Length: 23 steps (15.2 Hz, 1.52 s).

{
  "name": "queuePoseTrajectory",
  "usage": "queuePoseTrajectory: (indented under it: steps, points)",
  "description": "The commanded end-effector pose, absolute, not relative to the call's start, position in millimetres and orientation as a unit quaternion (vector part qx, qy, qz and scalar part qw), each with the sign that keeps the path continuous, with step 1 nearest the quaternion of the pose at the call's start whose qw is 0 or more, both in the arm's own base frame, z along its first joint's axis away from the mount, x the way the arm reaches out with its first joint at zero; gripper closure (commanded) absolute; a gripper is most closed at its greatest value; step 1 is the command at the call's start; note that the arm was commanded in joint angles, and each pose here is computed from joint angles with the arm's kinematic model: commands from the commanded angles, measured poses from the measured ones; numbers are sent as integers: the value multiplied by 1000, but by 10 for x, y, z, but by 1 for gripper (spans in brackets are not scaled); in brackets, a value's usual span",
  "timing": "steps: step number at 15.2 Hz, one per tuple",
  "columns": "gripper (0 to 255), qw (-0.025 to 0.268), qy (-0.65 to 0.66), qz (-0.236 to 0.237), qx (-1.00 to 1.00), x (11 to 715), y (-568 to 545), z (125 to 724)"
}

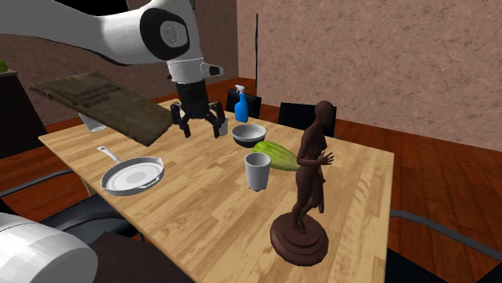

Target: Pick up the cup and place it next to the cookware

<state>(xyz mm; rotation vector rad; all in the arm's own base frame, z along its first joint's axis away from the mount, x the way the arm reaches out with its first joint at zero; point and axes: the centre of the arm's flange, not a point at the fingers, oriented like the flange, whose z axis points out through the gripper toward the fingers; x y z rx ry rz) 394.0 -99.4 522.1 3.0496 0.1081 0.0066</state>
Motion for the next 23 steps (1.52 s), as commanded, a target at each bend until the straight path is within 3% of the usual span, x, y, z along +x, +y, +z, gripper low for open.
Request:
queuePoseTrajectory:
  steps: [1,13,23]
  points:
    - [0,47,33,5,998,4078,-1112,5053]
    - [0,54,16,19,998,5009,-1947,4137]
    - [0,54,16,19,998,5034,-1999,3730]
